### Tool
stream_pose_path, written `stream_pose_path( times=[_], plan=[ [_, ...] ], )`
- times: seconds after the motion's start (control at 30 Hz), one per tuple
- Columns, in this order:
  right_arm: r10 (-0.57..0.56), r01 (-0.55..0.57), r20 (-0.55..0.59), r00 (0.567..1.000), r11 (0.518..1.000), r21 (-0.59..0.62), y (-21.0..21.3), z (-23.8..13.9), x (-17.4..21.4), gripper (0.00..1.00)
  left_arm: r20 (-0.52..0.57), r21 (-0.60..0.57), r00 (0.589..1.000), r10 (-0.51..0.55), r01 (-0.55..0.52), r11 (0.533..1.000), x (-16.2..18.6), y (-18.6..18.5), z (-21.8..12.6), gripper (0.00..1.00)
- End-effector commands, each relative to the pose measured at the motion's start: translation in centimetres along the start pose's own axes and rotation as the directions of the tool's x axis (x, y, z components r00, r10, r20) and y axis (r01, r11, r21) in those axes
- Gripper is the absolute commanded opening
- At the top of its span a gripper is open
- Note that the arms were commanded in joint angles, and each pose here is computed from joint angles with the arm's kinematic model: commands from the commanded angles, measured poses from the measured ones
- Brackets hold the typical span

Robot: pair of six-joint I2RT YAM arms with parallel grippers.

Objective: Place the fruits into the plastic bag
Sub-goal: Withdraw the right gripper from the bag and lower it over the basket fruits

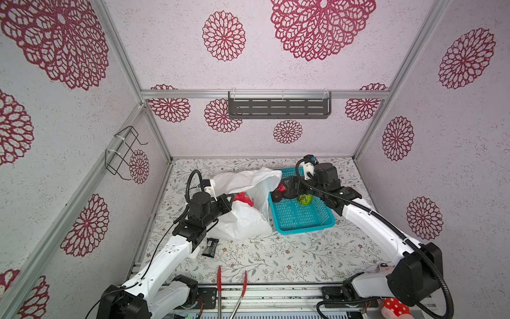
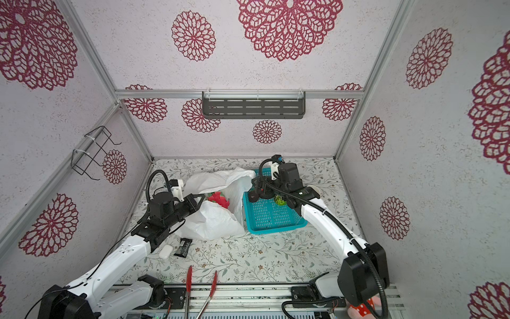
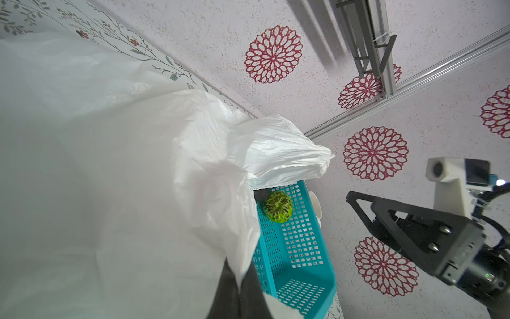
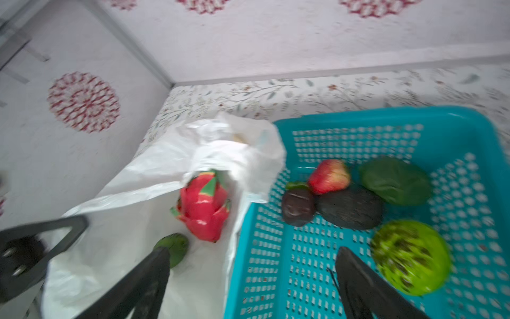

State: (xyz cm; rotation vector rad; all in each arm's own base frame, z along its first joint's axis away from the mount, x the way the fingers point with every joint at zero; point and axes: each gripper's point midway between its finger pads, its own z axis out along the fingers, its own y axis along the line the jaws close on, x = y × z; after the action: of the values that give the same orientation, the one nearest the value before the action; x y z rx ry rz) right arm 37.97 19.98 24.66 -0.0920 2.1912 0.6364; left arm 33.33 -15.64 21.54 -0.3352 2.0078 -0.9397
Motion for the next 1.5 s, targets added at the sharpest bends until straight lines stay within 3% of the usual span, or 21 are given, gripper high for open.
stream_pose_path(
  times=[0.0, 0.23, 0.6, 0.8, 0.9, 1.47],
  plan=[
    [0.166, -0.163, 0.012, 0.986, 0.953, 0.257, -6.9, 0.9, 0.8, 0.93, 0.039, 0.044, 0.999, 0.02, -0.021, 0.999, -1.5, -1.8, 0.0, 0.0],
    [0.289, -0.23, -0.12, 0.95, 0.904, 0.362, -13.2, 5.8, 4.3, 0.94, 0.038, 0.038, 0.999, 0.016, -0.017, 0.999, -1.3, -1.6, -0.1, 0.0],
    [0.366, -0.277, -0.199, 0.909, 0.888, 0.368, -14.6, 9.6, 7.3, 0.86, 0.051, 0.029, 0.998, 0.022, -0.024, 0.999, -1.3, -1.3, -0.6, 0.0],
    [0.387, -0.291, -0.206, 0.899, 0.878, 0.38, -15.1, 10.0, 8.3, 0.74, 0.049, 0.028, 0.998, 0.025, -0.026, 0.999, -1.3, -1.3, -0.6, 0.0],
    [0.398, -0.3, -0.223, 0.89, 0.879, 0.37, -14.7, 9.8, 9.0, 0.74, 0.046, 0.028, 0.999, 0.027, -0.028, 0.999, -1.2, -1.3, -0.6, 0.0],
    [0.345, -0.219, -0.311, 0.886, 0.9, 0.376, -13.9, 5.2, 11.9, 0.91, 0.026, 0.041, 0.999, 0.022, -0.023, 0.999, -0.8, -1.2, 0.5, 0.0]
  ],
)
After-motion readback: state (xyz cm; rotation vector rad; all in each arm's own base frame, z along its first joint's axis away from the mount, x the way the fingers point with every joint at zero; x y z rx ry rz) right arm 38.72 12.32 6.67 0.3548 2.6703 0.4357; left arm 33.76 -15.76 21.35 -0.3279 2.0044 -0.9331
